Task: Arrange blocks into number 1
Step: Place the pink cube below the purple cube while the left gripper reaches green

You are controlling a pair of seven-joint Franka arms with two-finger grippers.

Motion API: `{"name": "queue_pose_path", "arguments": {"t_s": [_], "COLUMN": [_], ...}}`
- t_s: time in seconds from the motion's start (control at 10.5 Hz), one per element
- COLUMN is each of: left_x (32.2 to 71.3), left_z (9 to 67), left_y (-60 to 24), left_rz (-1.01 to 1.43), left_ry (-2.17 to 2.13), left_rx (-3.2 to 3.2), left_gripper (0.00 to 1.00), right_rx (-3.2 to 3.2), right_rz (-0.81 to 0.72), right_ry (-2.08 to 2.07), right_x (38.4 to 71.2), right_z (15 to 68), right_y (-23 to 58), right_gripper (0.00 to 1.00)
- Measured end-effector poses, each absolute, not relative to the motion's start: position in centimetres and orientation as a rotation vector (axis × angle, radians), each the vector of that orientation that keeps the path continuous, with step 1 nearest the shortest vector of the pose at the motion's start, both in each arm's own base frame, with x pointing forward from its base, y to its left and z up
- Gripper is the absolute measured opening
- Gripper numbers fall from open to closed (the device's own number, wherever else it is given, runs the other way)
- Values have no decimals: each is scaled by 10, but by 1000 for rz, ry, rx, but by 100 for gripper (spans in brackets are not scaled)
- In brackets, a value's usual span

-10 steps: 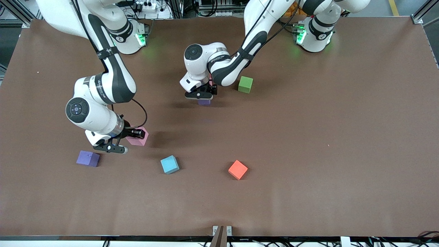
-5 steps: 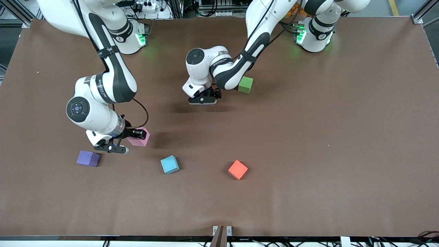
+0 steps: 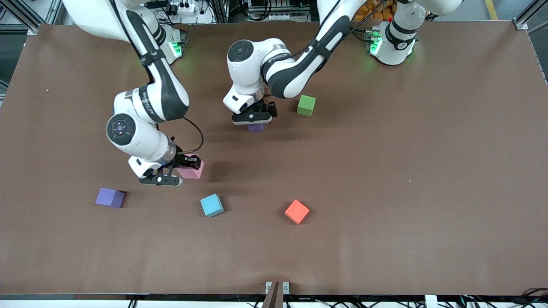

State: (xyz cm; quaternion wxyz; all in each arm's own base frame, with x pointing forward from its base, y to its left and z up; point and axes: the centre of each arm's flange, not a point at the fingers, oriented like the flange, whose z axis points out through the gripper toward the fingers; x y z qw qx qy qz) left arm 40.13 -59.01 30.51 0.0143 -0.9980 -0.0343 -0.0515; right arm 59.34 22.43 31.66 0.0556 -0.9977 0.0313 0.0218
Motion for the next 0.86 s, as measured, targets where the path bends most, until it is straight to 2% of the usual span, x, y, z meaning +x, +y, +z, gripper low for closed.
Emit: {"name": "queue_pose_path", "arguments": {"t_s": [0.29, 0.57, 0.86], "left_x": [479, 561, 596], "left_z": [331, 324, 310], "left_y": [-524, -430, -369], "left_rz": [-175, -142, -96], "left_ry": [-287, -445, -585], "left_rx": [-3080, -3042, -3000], "left_gripper": [100, 100, 100], "right_rx": [-3031, -3046, -3063], "right_rz": [37, 67, 100], "right_ry": [14, 59, 61], "right_x": [577, 539, 486], "right_z": [297, 277, 265], "right_y": [275, 344, 405], "right_gripper": [62, 61, 61]}}
